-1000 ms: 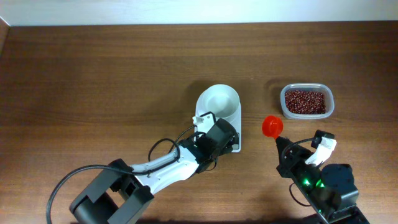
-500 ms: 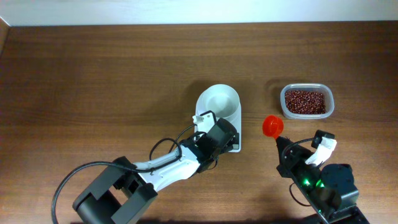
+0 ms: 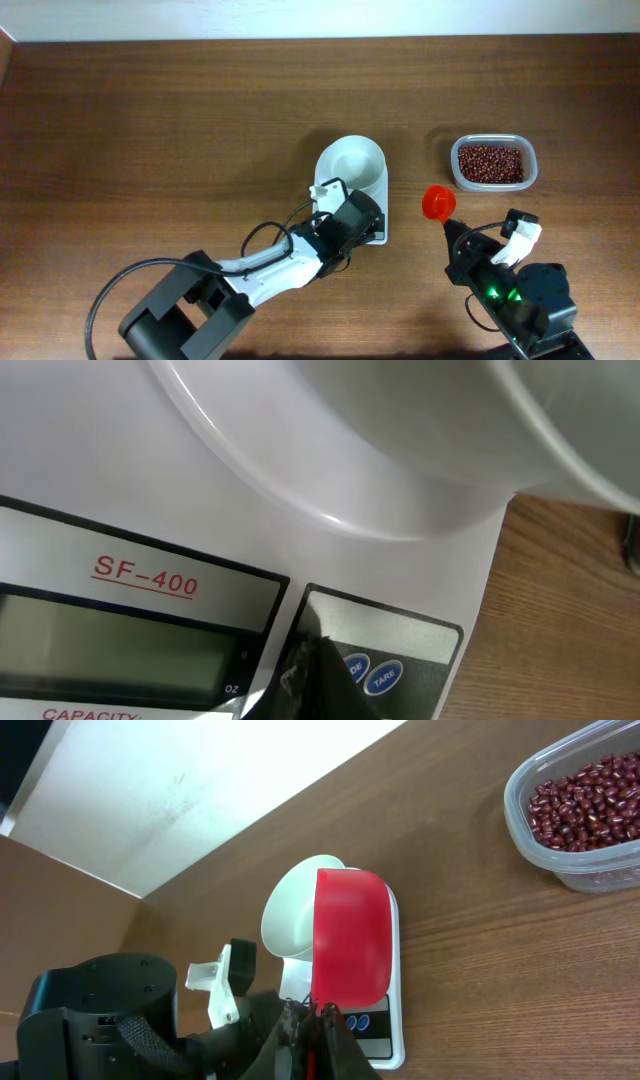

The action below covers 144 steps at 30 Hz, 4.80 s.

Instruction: Scoop and weigh 50g on scale

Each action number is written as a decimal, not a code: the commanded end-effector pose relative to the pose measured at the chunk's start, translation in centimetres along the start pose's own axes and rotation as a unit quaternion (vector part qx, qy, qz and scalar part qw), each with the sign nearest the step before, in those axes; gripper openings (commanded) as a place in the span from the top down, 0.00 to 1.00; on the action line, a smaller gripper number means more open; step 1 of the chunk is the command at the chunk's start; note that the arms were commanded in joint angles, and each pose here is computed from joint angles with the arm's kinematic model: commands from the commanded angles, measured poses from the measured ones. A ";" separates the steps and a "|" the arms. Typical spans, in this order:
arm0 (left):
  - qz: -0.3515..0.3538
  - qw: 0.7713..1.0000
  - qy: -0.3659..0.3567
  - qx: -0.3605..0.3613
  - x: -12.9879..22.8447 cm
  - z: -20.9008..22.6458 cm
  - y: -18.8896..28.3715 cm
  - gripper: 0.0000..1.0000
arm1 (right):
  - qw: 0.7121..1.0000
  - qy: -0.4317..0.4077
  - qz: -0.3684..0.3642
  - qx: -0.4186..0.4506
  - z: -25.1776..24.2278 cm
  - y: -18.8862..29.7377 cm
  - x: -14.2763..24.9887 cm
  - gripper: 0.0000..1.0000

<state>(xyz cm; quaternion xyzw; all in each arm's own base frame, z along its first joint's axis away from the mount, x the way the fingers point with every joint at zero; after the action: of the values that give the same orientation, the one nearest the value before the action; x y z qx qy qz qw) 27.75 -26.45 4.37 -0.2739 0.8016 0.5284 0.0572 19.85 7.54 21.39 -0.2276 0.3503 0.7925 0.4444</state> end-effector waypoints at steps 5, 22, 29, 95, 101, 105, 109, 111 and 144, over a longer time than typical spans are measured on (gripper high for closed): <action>0.006 1.000 0.004 -0.022 0.7 1.1 -1.3 0.94 | 1.000 0.005 -0.009 0.000 0.1 0.2 -0.4 0.96; -0.291 0.954 -0.006 -0.075 -9.5 6.4 22.5 0.88 | 1.000 0.004 -0.007 0.005 -0.1 0.2 -0.3 0.96; -0.203 0.940 -0.268 -0.056 -10.0 4.2 22.8 0.12 | 1.000 0.004 -0.007 0.006 -0.1 0.1 -0.3 0.96; 0.032 0.777 -0.608 0.162 -8.0 6.7 21.0 0.01 | 1.000 0.004 0.014 0.002 -0.2 0.2 0.5 0.96; 0.032 0.777 -0.608 0.162 -8.0 6.7 21.0 0.01 | 1.000 0.004 0.014 0.002 -0.2 0.2 0.5 0.96; 0.032 0.777 -0.608 0.162 -8.0 6.7 21.0 0.01 | 0.998 0.061 0.011 0.014 -0.6 0.2 0.4 0.96; 0.032 0.777 -0.608 0.162 -8.0 6.7 21.0 0.01 | 0.989 0.142 -0.008 0.027 -0.3 0.5 -0.8 0.96; 0.032 0.777 -0.608 0.162 -8.0 6.7 21.0 0.01 | 0.987 0.152 -0.011 0.058 -0.3 1.0 -2.0 0.96; 0.032 0.777 -0.608 0.162 -8.0 6.7 21.0 0.01 | 0.877 0.198 0.213 0.383 -8.5 -7.8 -14.2 0.96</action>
<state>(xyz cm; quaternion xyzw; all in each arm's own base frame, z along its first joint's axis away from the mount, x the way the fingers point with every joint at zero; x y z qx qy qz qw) 22.52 -11.30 20.87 0.1480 0.6863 0.4564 0.5466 32.88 -3.42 23.80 -0.0826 0.7188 0.6232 0.2969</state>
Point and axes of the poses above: each gripper's point midway between its finger pads, its own y axis back along the fingers, its own z axis along the line the jaws close on, x = y × z, the point moved 3 cm from there along y, back along the fingers, and after that the axes turned 1 degree about -y, right-handed, at the moved point
